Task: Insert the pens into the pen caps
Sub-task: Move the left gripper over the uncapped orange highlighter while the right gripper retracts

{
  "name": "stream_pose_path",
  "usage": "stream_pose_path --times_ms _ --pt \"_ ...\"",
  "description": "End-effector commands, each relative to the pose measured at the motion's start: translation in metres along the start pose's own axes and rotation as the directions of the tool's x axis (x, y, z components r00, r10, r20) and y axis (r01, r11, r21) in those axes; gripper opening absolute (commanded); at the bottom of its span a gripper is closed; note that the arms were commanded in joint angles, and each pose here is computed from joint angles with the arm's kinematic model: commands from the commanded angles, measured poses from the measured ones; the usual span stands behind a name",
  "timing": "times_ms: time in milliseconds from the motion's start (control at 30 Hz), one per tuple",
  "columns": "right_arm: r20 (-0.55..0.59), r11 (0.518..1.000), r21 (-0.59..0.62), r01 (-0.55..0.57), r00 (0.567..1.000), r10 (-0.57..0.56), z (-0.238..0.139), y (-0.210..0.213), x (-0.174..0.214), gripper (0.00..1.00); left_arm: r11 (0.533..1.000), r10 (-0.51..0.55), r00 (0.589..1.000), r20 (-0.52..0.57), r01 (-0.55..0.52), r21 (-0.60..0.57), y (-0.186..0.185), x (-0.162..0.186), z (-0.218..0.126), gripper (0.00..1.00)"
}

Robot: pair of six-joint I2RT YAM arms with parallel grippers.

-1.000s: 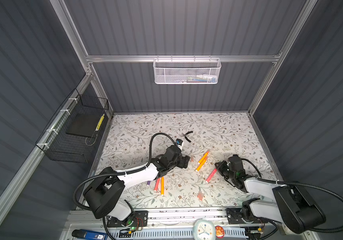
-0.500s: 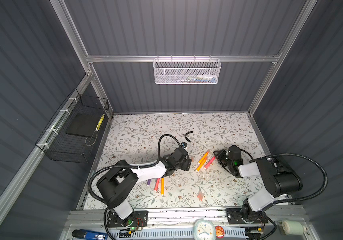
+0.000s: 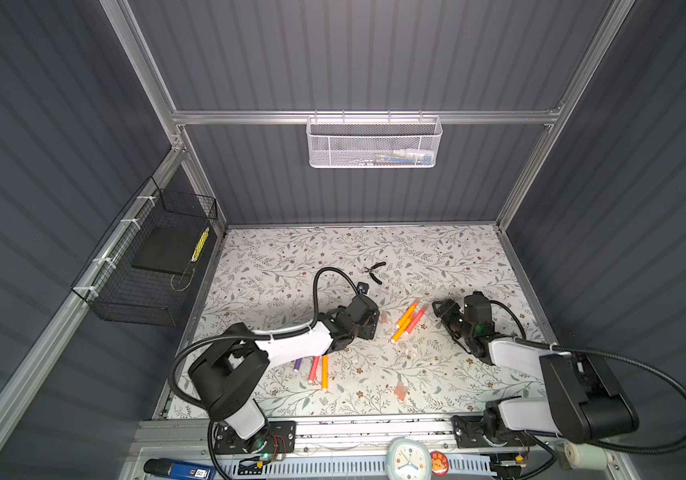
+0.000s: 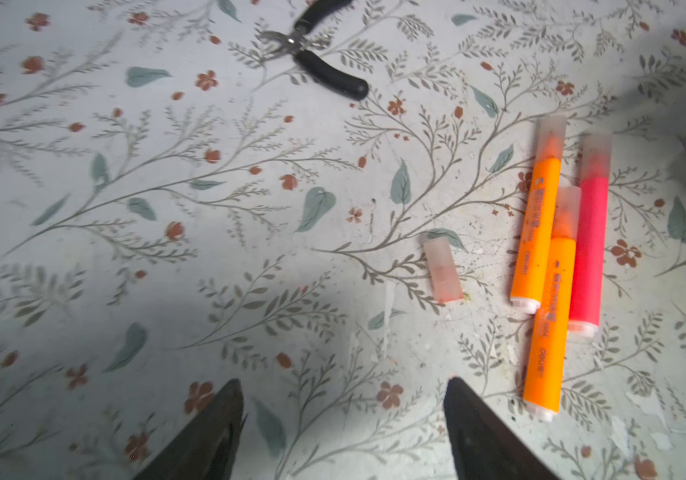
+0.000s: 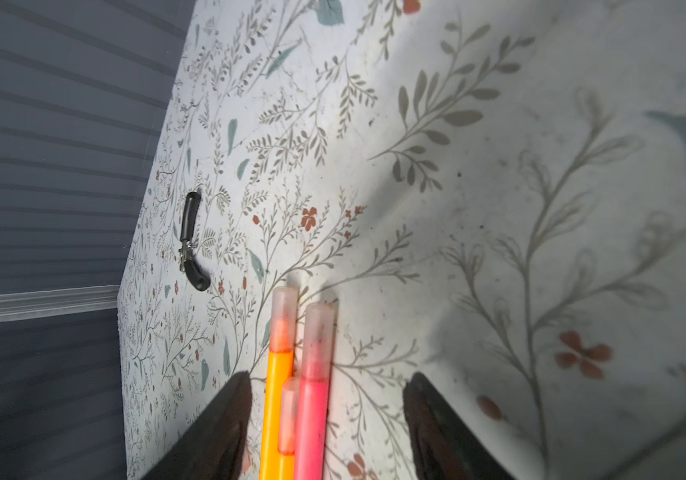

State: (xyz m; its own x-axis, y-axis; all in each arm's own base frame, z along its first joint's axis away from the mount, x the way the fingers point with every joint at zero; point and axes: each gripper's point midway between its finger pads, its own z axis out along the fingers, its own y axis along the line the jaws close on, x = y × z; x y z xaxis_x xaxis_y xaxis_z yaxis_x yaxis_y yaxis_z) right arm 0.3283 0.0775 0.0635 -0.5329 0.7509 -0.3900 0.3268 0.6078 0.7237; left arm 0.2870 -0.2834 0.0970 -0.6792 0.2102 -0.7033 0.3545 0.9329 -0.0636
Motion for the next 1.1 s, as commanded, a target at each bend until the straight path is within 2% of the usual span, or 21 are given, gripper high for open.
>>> stream_pose_path --times_ms 0,100,200,367,500,667,867,1067 --pt "0.029 0.997 0.046 0.065 0.997 -0.066 -0.017 -0.011 -0.002 0.68 0.992 -0.078 0.997 -0.011 0.077 -0.098 0.028 0.012 -0.026 0.77" --pt "0.080 0.991 0.005 0.132 0.988 -0.132 -0.036 0.004 -0.011 0.73 0.987 -0.136 0.991 -0.017 0.134 -0.095 0.036 0.022 -0.044 0.76" --pt "0.137 0.979 0.012 0.202 0.970 -0.202 -0.052 0.012 -0.022 0.77 0.981 -0.186 0.982 -0.032 0.183 -0.068 0.039 0.039 -0.058 0.73" --pt "0.245 0.941 0.107 0.321 0.909 -0.338 -0.079 0.017 -0.049 0.84 0.973 -0.214 0.971 -0.103 0.203 -0.107 0.047 0.077 -0.082 0.68" --pt "0.325 0.922 0.210 0.326 0.866 -0.381 -0.085 0.003 -0.066 0.87 0.965 -0.258 0.954 -0.151 0.247 -0.089 0.049 0.111 -0.092 0.67" --pt "0.326 0.917 0.224 0.329 0.862 -0.389 -0.073 0.007 -0.073 0.86 0.958 -0.287 0.934 -0.213 0.276 -0.079 0.050 0.139 -0.089 0.67" --pt "0.323 0.912 0.262 0.315 0.862 -0.391 -0.067 0.005 -0.079 0.86 0.962 -0.274 0.925 -0.264 0.266 -0.064 0.039 0.152 -0.075 0.65" --pt "0.314 0.910 0.250 0.331 0.861 -0.399 -0.066 0.006 -0.076 0.86 0.966 -0.256 0.923 -0.288 0.232 -0.117 0.041 0.162 -0.062 0.62"
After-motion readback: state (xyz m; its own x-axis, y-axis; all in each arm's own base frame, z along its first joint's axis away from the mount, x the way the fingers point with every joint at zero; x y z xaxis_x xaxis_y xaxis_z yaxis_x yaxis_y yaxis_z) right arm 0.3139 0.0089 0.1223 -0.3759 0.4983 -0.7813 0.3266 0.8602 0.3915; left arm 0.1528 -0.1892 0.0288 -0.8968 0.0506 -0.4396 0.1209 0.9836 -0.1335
